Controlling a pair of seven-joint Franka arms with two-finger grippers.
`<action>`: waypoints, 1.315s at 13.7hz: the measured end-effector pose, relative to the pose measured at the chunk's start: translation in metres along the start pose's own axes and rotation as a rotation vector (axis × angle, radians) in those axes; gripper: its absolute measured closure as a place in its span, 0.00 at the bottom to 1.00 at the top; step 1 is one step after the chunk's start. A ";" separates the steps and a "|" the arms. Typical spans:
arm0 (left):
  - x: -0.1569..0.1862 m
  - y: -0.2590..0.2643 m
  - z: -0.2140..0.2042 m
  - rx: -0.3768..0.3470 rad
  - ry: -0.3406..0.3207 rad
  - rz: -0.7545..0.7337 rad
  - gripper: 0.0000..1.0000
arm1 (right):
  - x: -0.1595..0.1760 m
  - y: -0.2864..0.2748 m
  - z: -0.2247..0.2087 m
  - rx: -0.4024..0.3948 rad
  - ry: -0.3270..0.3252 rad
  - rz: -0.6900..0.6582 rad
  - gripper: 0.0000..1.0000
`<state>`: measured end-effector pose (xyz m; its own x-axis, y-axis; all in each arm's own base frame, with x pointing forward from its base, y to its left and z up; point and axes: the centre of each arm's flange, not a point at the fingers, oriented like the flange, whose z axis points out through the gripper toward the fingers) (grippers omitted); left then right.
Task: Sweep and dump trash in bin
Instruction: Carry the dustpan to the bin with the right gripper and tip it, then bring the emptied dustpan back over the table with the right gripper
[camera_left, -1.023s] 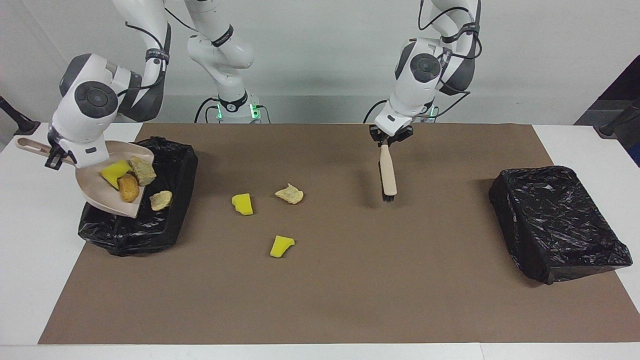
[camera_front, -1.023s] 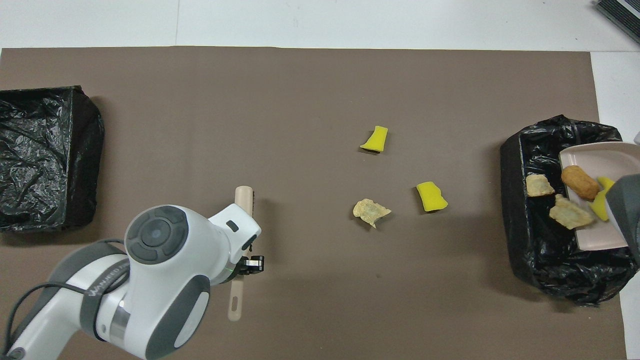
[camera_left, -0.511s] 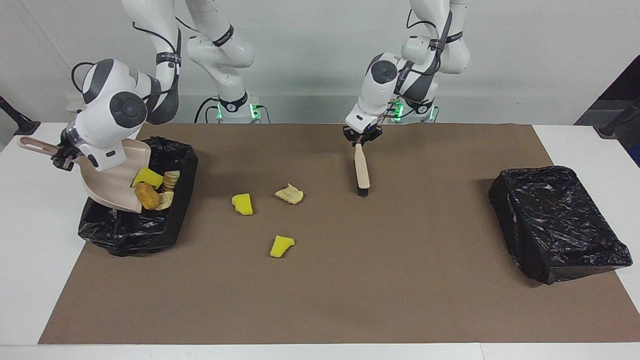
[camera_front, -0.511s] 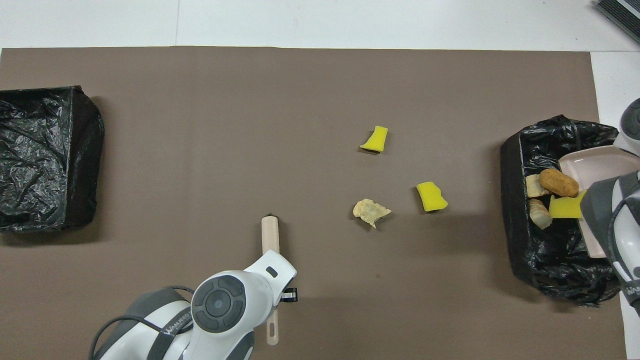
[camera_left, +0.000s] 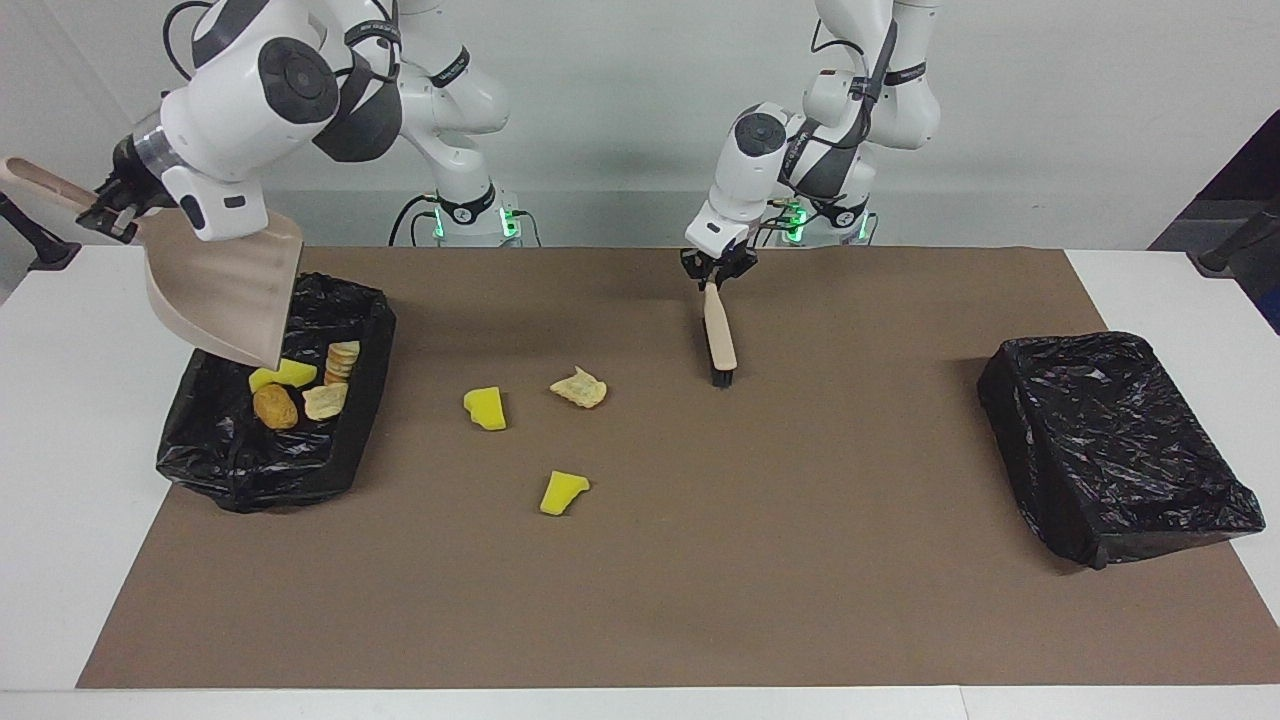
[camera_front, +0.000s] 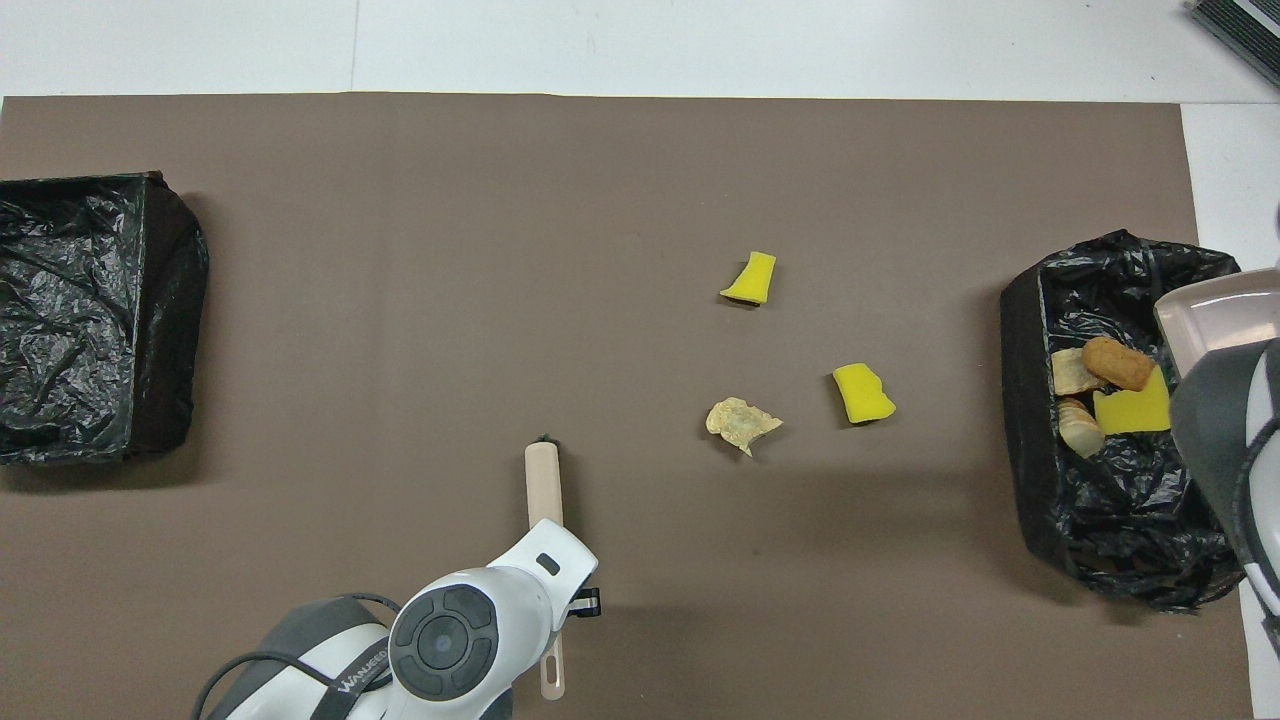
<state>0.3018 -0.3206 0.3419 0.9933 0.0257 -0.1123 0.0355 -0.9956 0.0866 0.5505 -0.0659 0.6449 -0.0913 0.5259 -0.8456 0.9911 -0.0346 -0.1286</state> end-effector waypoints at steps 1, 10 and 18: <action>0.002 -0.001 -0.001 -0.001 -0.001 -0.005 0.59 | 0.003 -0.004 -0.016 -0.003 0.041 0.035 0.68; 0.108 -0.078 -0.110 -0.015 -0.033 -0.036 0.00 | 0.114 0.013 -0.100 0.132 0.649 0.625 0.68; 0.199 -0.200 -0.166 0.028 0.013 0.113 0.00 | 0.264 0.065 -0.190 0.357 0.861 0.905 0.68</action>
<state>0.5103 -0.1011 0.4670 0.9922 -0.0856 -0.0907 -0.0793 -0.9944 0.0704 0.6088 0.2324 0.5115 0.8162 0.5656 -0.1185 0.5748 -0.8156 0.0665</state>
